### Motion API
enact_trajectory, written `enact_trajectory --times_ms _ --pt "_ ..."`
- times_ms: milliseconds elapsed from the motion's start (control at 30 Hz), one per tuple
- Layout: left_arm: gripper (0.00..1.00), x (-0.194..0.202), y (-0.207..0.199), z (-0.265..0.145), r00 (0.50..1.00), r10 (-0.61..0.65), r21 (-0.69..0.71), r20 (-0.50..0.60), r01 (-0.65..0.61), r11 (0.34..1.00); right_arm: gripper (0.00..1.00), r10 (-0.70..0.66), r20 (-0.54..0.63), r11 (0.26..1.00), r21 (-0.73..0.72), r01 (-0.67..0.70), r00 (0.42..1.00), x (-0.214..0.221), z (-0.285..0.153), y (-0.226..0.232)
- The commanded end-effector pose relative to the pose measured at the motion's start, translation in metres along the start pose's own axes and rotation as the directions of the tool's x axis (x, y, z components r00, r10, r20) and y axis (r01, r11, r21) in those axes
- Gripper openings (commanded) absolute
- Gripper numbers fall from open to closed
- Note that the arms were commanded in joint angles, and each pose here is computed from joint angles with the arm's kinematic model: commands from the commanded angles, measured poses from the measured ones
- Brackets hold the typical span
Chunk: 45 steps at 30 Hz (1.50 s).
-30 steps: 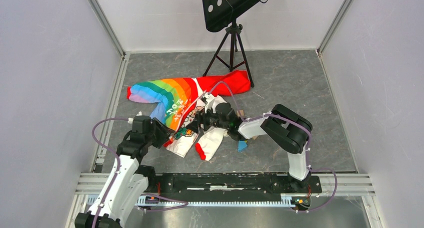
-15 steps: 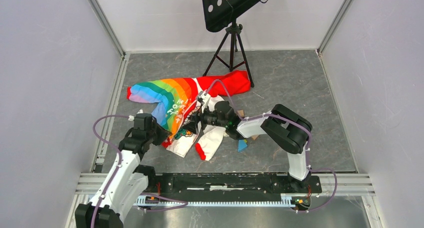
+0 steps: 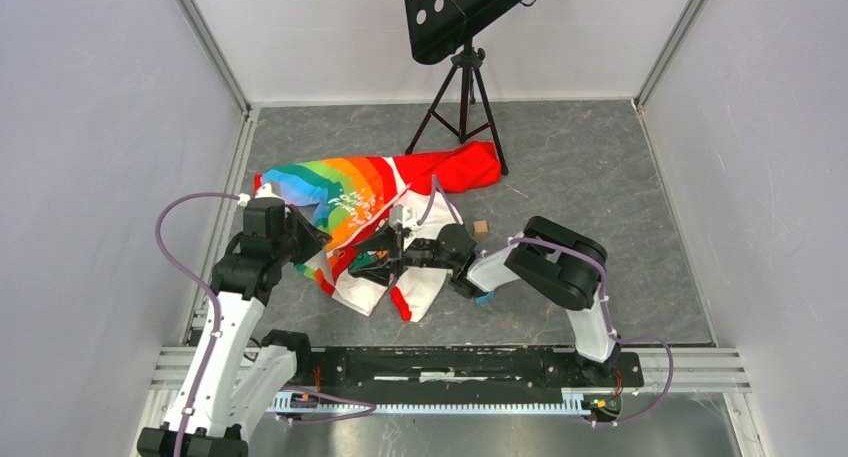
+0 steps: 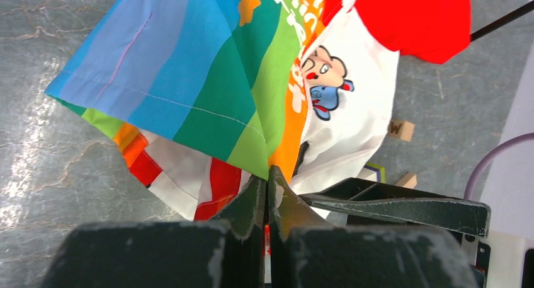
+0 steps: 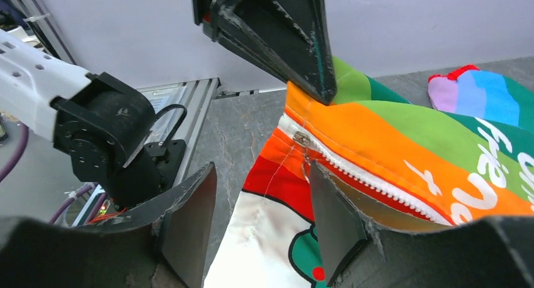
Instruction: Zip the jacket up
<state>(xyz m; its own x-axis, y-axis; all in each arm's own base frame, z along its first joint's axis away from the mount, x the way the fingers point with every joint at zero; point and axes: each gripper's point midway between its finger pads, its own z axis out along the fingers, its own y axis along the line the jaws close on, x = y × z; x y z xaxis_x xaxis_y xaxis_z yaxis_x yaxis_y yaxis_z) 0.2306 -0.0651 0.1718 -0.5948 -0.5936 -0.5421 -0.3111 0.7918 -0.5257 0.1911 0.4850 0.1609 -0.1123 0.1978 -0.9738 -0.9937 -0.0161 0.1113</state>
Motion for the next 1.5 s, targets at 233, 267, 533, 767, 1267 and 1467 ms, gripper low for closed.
enact_trajectory --times_ms 233,267,533,767,1267,1467 --pt "0.02 0.002 0.009 -0.006 0.999 0.046 -0.030 -0.022 -0.046 0.998 0.57 -0.013 0.125 0.997 0.074 0.003 0.992 0.004 0.018 -0.019" --pt "0.02 0.003 0.009 -0.006 0.999 0.046 -0.028 -0.026 -0.047 0.999 0.57 -0.013 0.119 0.998 0.070 0.004 0.993 0.006 0.020 -0.020" --pt "0.02 0.001 0.004 -0.007 0.998 0.049 -0.004 -0.026 -0.049 0.999 0.41 0.007 0.104 1.000 0.027 -0.010 0.995 0.020 0.036 -0.017" --pt "0.02 0.000 0.002 -0.009 0.999 0.048 0.010 -0.023 -0.048 0.999 0.39 0.013 0.086 1.000 0.011 -0.014 0.996 0.030 0.042 -0.013" --pt "0.02 -0.001 0.009 -0.008 1.000 0.025 -0.031 -0.015 -0.025 0.999 0.00 0.104 0.057 0.979 0.168 -0.113 0.993 0.034 0.044 -0.032" --pt "0.02 -0.006 0.031 -0.006 0.999 -0.030 -0.166 0.026 0.034 0.986 0.00 0.180 -0.099 0.833 0.544 -0.098 0.979 0.046 0.008 -0.071"
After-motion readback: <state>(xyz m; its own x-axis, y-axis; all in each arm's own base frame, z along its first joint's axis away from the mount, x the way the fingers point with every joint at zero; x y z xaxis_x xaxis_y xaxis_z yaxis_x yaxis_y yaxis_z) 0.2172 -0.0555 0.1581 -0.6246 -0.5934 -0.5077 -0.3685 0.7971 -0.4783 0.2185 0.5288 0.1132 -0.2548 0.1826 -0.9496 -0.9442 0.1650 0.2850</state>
